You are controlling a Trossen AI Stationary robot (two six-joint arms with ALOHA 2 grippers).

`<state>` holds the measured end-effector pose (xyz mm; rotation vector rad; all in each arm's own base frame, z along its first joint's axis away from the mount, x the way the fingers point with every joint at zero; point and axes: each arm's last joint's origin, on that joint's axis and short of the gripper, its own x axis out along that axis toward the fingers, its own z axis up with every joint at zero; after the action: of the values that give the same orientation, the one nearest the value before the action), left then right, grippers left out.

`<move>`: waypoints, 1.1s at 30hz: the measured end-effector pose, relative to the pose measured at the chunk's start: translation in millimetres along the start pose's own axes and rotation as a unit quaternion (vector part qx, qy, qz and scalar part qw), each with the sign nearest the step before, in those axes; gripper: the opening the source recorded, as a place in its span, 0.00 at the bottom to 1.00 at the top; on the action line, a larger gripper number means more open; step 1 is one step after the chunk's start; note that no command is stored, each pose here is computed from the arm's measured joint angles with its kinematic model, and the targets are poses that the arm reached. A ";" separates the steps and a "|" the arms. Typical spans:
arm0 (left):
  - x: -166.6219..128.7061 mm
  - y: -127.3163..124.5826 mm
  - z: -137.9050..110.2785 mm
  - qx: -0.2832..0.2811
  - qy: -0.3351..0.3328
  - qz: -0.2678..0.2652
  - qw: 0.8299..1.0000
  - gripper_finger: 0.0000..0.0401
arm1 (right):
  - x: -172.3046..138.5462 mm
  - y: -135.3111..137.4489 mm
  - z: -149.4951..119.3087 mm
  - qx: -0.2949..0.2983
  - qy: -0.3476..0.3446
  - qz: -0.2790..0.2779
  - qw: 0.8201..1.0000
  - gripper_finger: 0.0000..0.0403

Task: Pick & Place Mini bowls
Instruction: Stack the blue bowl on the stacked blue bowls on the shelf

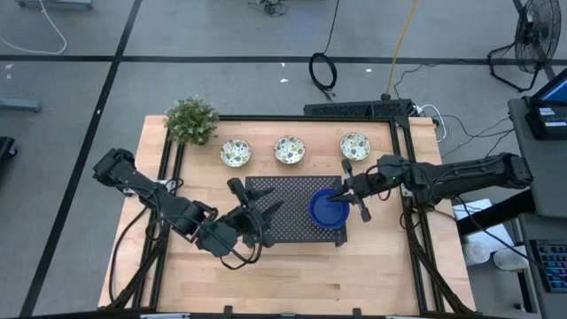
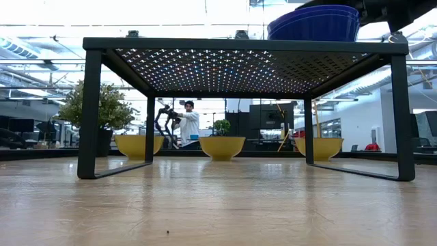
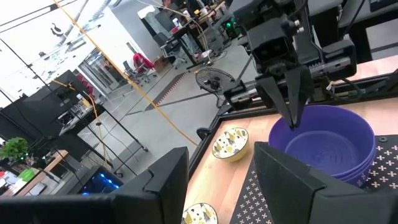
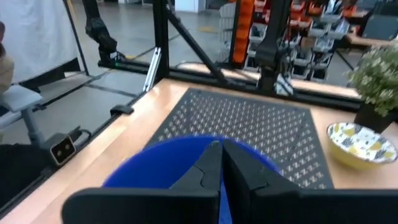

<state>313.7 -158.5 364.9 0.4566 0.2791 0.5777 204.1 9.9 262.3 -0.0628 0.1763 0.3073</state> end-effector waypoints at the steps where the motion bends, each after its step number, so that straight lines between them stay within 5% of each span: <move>1: 0.0 0.0 0.0 0.000 0.000 0.000 1.000 0.46 | 0.7 -0.1 -1.2 0.001 0.004 0.000 1.000 0.00; 26: 0.1 0.0 -0.1 0.002 0.000 0.000 1.000 0.47 | -2.0 2.1 -16.9 0.025 0.023 0.001 0.999 0.00; 33: 0.1 0.0 -0.1 0.002 0.000 0.000 1.000 0.46 | -5.9 2.3 -5.5 0.016 -0.028 -0.002 0.999 0.00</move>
<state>313.8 -158.4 364.9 0.4612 0.2809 0.5777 197.0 9.8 257.8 -0.0230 0.1263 0.3010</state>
